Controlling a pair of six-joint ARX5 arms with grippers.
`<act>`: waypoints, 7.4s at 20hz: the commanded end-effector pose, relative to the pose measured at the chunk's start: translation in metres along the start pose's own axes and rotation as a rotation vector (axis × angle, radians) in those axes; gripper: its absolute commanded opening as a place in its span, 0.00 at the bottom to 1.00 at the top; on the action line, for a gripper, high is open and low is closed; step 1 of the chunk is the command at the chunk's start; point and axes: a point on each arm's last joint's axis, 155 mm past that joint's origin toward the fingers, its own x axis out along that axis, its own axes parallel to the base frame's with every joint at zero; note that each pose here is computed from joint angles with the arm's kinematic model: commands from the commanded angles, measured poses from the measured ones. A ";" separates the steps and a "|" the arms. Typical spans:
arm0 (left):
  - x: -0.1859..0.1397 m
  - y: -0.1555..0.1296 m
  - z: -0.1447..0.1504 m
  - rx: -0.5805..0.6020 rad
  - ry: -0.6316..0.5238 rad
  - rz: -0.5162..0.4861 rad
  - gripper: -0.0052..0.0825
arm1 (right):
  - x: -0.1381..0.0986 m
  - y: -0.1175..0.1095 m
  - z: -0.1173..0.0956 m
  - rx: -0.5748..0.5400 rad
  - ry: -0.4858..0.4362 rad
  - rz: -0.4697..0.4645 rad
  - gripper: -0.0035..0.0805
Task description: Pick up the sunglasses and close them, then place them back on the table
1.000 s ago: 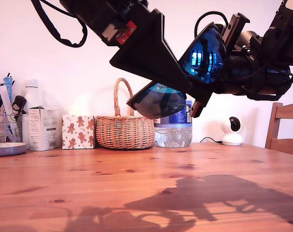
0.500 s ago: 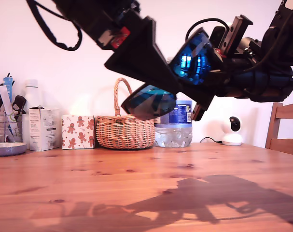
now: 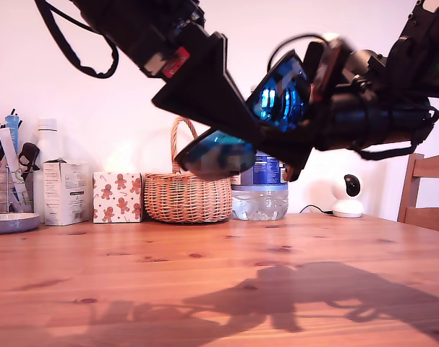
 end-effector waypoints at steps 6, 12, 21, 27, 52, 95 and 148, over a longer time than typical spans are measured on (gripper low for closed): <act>0.003 -0.016 -0.005 -0.009 0.024 -0.047 0.04 | -0.005 -0.051 0.007 -0.024 0.019 -0.283 0.03; 0.002 -0.024 -0.014 -0.045 0.063 -0.079 0.04 | -0.049 -0.110 0.021 0.043 -0.024 -0.626 0.03; 0.001 -0.029 -0.031 -0.190 0.139 -0.079 0.04 | -0.102 -0.129 0.045 0.118 -0.122 -0.786 0.03; -0.003 -0.014 -0.048 -0.324 0.181 -0.029 0.04 | -0.120 -0.097 0.059 -0.028 -0.036 -0.939 0.03; 0.068 0.004 -0.099 -0.931 0.340 -0.232 0.04 | -0.081 0.170 -0.043 -0.390 -0.040 -0.792 0.03; -0.064 0.098 -0.067 -0.754 0.189 0.163 0.04 | -0.201 0.054 -0.016 -0.130 -0.258 -1.411 0.03; -0.179 0.024 -0.219 -1.018 -0.279 1.005 0.04 | -0.263 0.020 -0.070 -0.150 -0.480 -1.593 0.03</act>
